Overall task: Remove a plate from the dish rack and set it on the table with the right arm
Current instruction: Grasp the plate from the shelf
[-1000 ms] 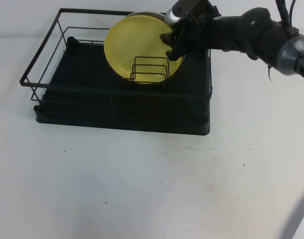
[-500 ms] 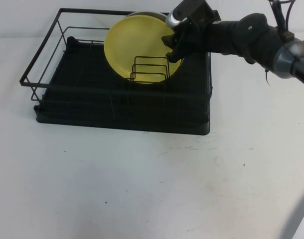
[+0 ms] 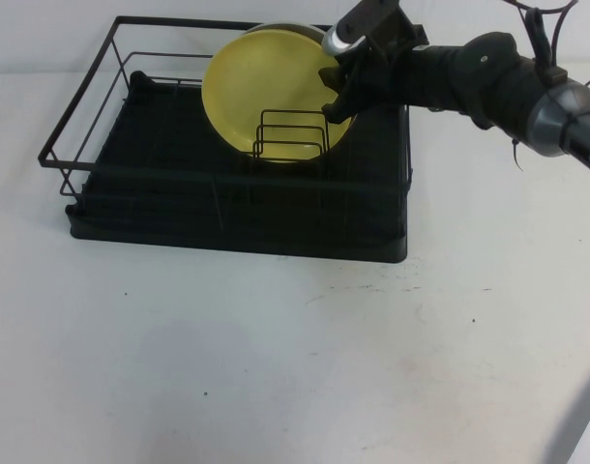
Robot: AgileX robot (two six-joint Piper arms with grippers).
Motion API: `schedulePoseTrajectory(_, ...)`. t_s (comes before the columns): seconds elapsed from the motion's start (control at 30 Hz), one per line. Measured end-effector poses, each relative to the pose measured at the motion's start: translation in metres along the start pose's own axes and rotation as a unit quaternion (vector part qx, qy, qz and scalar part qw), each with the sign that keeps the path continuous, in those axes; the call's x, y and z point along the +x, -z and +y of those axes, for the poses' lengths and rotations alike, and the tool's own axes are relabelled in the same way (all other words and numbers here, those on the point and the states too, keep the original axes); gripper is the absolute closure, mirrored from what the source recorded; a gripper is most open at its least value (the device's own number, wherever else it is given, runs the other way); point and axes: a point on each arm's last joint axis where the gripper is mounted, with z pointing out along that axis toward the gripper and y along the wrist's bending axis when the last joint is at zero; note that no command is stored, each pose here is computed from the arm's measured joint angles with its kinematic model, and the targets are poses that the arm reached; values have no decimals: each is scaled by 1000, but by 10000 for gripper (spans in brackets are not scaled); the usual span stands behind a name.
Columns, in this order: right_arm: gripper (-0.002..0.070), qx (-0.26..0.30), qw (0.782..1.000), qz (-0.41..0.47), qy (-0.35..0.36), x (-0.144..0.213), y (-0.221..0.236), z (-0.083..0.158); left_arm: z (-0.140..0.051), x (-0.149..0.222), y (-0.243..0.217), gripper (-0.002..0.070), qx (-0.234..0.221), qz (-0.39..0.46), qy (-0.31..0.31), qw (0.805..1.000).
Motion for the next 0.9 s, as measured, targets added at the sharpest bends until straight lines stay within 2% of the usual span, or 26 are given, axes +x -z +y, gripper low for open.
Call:
schedulePoseTrajectory(0.17, 549, 8, 1000, -2, 0, 0, 0, -1, 0, 0, 0, 679, 0, 0, 0, 1000)
schedulePoseTrajectory(0.37, 648, 17, 1000, -4, 3, -1, 0, -3, 0, 0, 0, 679, 0, 0, 0, 1000)
schedulePoseTrajectory(0.67, 659, 9, 1000, -5, 8, -4, 3, -2, 0, 0, 0, 679, 0, 0, 0, 1000)
schedulePoseTrajectory(0.9, 659, 15, 999, -34, 36, -43, 33, -8, 0, 0, 0, 679, 0, 0, 0, 1000)
